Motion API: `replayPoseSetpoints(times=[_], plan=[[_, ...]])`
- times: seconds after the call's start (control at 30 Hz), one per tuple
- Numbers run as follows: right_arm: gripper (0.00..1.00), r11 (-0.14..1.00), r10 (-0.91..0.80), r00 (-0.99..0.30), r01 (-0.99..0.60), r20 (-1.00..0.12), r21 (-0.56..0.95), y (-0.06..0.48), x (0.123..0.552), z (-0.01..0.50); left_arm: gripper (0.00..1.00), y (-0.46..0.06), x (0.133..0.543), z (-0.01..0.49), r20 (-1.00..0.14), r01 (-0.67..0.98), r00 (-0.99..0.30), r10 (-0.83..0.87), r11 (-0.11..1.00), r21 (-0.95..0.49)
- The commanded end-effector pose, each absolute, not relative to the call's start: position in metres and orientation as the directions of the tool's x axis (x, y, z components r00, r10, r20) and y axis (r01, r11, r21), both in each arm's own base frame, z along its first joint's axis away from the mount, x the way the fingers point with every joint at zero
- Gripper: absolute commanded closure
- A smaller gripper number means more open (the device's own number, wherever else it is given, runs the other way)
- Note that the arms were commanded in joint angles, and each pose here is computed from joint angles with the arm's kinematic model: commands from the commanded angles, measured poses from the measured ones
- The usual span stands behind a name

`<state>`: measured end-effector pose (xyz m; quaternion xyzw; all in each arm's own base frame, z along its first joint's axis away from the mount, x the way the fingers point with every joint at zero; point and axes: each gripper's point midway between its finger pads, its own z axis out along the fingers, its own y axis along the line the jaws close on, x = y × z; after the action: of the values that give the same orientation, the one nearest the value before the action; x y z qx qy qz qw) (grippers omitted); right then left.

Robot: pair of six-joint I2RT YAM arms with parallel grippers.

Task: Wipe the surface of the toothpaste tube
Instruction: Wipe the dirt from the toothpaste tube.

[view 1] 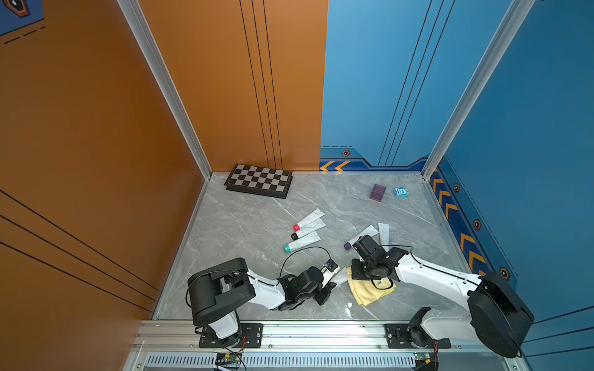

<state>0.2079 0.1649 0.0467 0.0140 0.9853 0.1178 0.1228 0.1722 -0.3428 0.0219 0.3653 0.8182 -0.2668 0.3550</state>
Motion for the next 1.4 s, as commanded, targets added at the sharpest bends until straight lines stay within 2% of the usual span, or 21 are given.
replayPoseSetpoints(times=[0.0,0.27,0.6,0.97,1.17,1.37], plan=[[1.00,0.987,0.059,-0.971,0.021,-0.233,0.162,0.137,0.211,0.073,0.79,-0.265,0.153,-0.065,-0.517,0.741,-0.569,0.640,0.671,0.015],[1.00,0.975,0.066,-0.977,0.021,-0.201,0.219,0.137,0.230,0.073,0.79,-0.264,0.145,-0.077,-0.494,0.754,-0.538,0.683,0.652,0.082],[1.00,0.946,0.031,-0.989,-0.017,-0.144,0.324,0.160,0.234,0.072,0.79,-0.267,0.136,-0.092,-0.450,0.776,-0.488,0.747,0.608,0.169],[1.00,0.931,-0.036,-0.992,-0.078,-0.123,0.357,0.183,0.231,0.076,0.80,-0.269,0.134,-0.096,-0.435,0.783,-0.479,0.762,0.595,0.180],[1.00,0.939,-0.081,-0.995,-0.098,-0.064,0.329,0.194,0.213,0.052,0.80,-0.268,0.135,-0.096,-0.436,0.781,-0.483,0.759,0.599,0.178],[1.00,0.979,-0.049,-0.998,-0.056,-0.040,0.195,0.165,0.207,0.020,0.80,-0.267,0.136,-0.093,-0.443,0.776,-0.493,0.749,0.608,0.166]])
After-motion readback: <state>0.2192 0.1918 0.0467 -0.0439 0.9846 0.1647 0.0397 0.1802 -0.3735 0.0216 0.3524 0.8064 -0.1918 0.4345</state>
